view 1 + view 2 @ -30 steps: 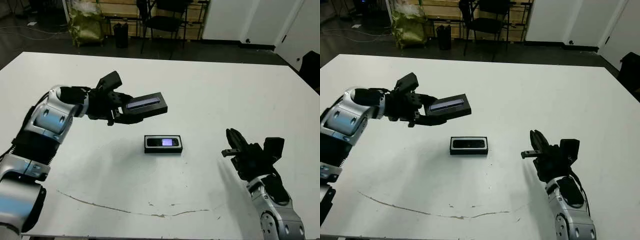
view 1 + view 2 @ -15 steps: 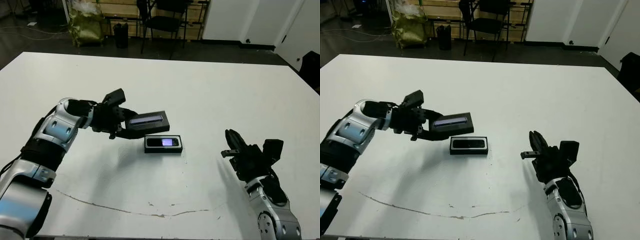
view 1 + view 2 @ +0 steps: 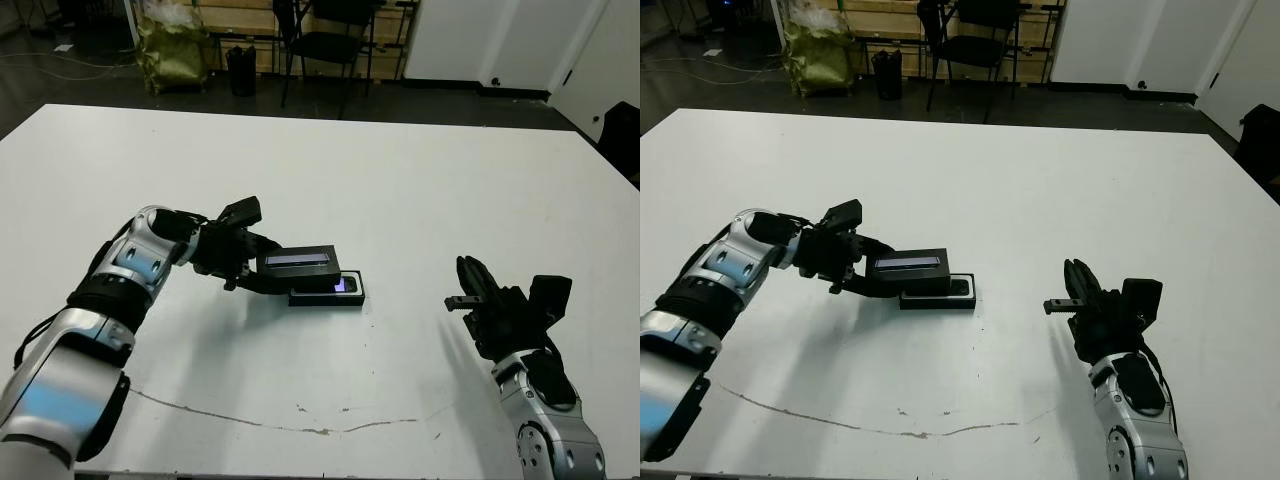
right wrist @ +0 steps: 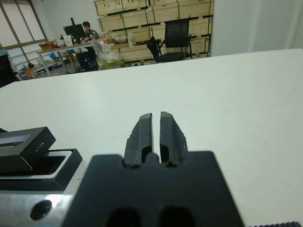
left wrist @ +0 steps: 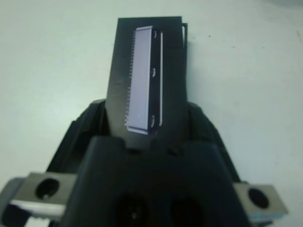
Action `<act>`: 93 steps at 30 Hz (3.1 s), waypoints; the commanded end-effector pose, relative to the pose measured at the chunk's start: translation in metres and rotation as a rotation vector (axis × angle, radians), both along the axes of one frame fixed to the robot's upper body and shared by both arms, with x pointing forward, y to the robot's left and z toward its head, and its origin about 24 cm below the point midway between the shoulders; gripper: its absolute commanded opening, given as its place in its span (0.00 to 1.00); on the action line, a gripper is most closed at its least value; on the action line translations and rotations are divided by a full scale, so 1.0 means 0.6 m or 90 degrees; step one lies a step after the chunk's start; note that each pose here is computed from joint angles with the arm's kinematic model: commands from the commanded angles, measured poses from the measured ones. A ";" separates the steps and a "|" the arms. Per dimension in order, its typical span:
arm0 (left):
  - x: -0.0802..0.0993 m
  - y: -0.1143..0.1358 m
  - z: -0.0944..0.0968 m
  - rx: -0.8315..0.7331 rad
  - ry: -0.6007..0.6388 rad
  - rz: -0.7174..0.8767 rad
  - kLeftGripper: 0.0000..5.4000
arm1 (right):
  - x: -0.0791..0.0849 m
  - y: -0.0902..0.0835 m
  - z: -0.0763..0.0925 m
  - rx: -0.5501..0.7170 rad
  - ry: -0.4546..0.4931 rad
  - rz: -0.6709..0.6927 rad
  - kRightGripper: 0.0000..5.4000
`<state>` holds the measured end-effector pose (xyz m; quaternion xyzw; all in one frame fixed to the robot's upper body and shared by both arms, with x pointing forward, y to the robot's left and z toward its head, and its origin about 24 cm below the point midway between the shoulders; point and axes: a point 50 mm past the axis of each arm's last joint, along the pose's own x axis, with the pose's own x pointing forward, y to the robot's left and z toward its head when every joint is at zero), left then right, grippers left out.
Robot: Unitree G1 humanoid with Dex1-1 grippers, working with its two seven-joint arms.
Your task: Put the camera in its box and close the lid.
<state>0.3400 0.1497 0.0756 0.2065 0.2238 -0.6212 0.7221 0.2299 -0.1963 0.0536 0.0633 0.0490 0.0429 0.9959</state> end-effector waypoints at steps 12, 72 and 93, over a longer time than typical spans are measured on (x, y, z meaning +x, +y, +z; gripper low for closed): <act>0.007 -0.023 0.004 0.015 -0.023 -0.033 0.51 | -0.001 -0.007 0.000 -0.001 0.013 -0.009 0.00; -0.008 -0.061 -0.035 0.031 0.010 -0.057 0.51 | -0.006 -0.008 0.005 -0.019 0.020 -0.030 0.00; -0.021 -0.071 -0.053 0.023 0.048 -0.076 0.51 | -0.006 -0.007 0.004 -0.015 0.011 -0.027 0.00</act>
